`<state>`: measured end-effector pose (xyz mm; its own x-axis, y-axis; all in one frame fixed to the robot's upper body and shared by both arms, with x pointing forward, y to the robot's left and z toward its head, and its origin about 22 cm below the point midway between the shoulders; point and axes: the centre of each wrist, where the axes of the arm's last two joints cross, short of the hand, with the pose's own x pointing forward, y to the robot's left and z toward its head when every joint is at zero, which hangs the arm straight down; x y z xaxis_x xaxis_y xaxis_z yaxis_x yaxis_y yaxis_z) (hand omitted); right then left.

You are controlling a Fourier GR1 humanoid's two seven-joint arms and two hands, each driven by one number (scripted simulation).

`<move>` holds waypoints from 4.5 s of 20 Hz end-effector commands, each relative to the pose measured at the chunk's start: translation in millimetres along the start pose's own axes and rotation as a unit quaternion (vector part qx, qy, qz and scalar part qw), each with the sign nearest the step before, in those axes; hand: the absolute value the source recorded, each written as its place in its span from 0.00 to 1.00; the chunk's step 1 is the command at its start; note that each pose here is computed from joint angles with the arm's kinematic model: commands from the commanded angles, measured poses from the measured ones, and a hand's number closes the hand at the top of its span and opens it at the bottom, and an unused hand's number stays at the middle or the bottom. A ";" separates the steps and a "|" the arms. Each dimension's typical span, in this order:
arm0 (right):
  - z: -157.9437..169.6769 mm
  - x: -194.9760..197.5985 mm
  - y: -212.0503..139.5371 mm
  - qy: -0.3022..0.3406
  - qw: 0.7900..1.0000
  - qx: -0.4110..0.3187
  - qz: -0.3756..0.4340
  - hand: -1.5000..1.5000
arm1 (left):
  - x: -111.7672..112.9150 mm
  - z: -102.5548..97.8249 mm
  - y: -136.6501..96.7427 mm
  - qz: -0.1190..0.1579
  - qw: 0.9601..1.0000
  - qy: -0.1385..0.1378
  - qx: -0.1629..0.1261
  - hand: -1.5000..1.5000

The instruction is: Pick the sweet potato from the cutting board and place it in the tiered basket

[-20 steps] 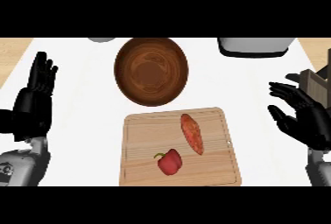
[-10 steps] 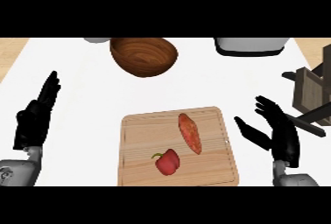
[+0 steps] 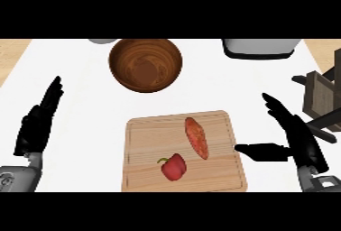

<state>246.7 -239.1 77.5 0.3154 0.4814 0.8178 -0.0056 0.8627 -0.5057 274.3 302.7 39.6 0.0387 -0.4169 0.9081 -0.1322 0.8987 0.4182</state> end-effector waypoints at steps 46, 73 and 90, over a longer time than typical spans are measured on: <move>-34.1 107.7 123.1 0.177 0.933 0.132 0.283 0.00 | -2.2 -8.9 -10.7 0.003 1.000 -0.001 -0.002 0.50; -65.9 61.7 160.9 0.221 0.921 0.187 0.260 0.00 | -20.7 -1.8 -20.7 0.002 1.000 0.001 -0.007 0.50; -51.0 47.0 160.4 0.160 0.935 0.207 0.238 1.00 | -5.3 -14.6 7.0 0.005 1.000 0.000 -0.006 0.50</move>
<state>312.5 -80.4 20.0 0.4062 0.8525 0.3291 -0.5972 0.5202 -0.6105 281.4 300.7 34.7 0.0336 -0.4077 0.9125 -0.1174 0.9051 0.4087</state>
